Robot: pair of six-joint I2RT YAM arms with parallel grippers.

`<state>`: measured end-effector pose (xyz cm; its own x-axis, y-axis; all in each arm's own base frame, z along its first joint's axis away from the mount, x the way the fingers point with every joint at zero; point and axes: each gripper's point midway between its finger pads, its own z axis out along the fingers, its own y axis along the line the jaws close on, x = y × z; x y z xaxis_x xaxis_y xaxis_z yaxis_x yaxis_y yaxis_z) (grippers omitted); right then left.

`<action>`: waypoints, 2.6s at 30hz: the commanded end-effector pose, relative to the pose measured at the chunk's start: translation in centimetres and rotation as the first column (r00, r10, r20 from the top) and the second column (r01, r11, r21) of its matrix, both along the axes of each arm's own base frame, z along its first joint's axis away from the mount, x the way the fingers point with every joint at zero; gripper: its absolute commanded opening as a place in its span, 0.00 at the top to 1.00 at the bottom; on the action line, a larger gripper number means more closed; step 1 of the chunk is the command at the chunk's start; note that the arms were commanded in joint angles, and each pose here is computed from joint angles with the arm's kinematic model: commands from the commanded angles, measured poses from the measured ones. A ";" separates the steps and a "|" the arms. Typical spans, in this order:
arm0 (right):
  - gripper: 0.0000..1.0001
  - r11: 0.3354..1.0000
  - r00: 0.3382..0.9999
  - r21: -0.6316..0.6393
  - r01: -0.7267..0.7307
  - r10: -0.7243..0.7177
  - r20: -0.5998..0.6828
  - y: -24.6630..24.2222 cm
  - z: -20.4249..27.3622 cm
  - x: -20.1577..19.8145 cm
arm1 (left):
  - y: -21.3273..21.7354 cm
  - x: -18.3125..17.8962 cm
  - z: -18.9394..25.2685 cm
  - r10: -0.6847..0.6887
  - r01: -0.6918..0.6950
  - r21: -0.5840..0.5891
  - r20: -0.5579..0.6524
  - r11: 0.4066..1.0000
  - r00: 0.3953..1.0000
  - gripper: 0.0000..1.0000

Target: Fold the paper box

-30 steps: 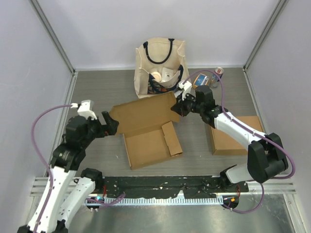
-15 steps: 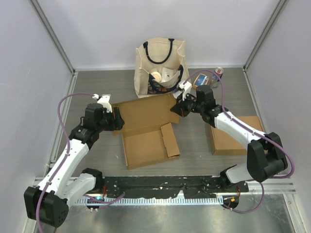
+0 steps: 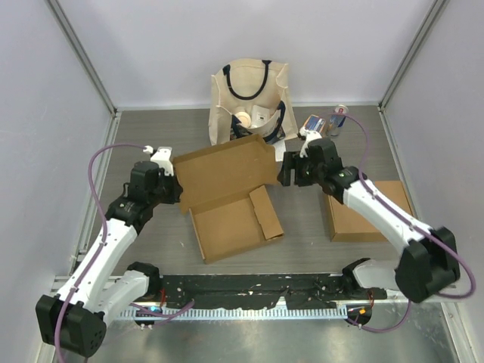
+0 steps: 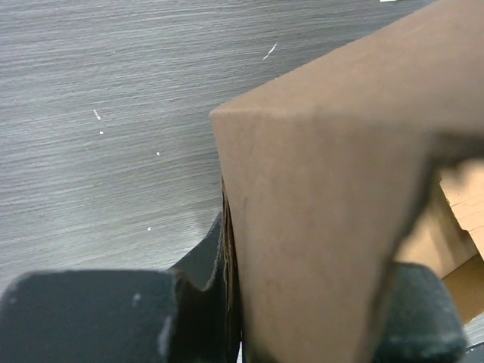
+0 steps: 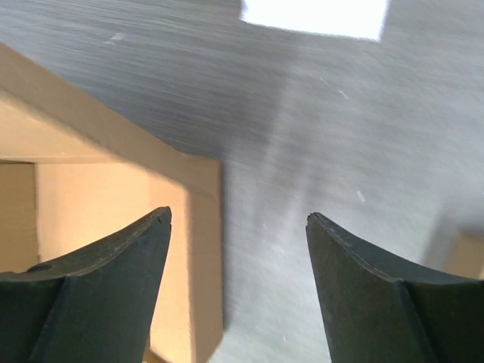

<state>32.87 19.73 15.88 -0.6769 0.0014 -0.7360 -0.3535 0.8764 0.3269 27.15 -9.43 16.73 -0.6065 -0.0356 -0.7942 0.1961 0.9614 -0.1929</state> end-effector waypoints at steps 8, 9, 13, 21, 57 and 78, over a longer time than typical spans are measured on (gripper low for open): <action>0.15 0.980 0.984 0.084 -0.178 0.178 0.011 4.6 -0.9 -8.6 | -0.8 0.6 4.0 -0.059 0.064 -0.028 0.151 0.998 0.987 1.00; 0.16 0.982 0.984 0.070 -0.177 0.178 0.002 5.3 -1.5 -8.8 | -0.8 0.5 4.2 -0.062 0.068 -0.030 0.157 0.997 0.986 1.00; 0.19 0.992 0.995 -0.095 -0.085 0.090 0.052 6.3 -4.6 -8.2 | -1.1 0.4 4.2 -0.068 0.075 -0.041 0.153 0.996 0.986 1.00; 0.49 0.973 0.997 -0.232 -0.006 0.023 0.067 5.4 -8.0 -8.6 | -1.2 0.3 4.1 -0.073 0.080 -0.043 0.148 0.996 0.986 1.00; 0.08 0.973 0.936 0.106 0.204 -0.226 0.270 0.2 6.6 -7.5 | 1.9 0.1 4.4 0.138 -0.135 -0.036 0.115 0.990 0.984 1.00; 0.18 0.893 0.945 -0.323 0.313 -0.326 0.014 -3.0 -9.9 17.0 | 3.2 -0.6 4.1 0.179 -0.180 -0.004 0.140 0.984 0.974 1.00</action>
<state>46.63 16.72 5.42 -0.7478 0.1177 -0.6534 0.0263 0.9886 0.1480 25.95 -6.11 18.98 -0.5356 -0.1162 -0.8364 0.0303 0.9872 -0.1566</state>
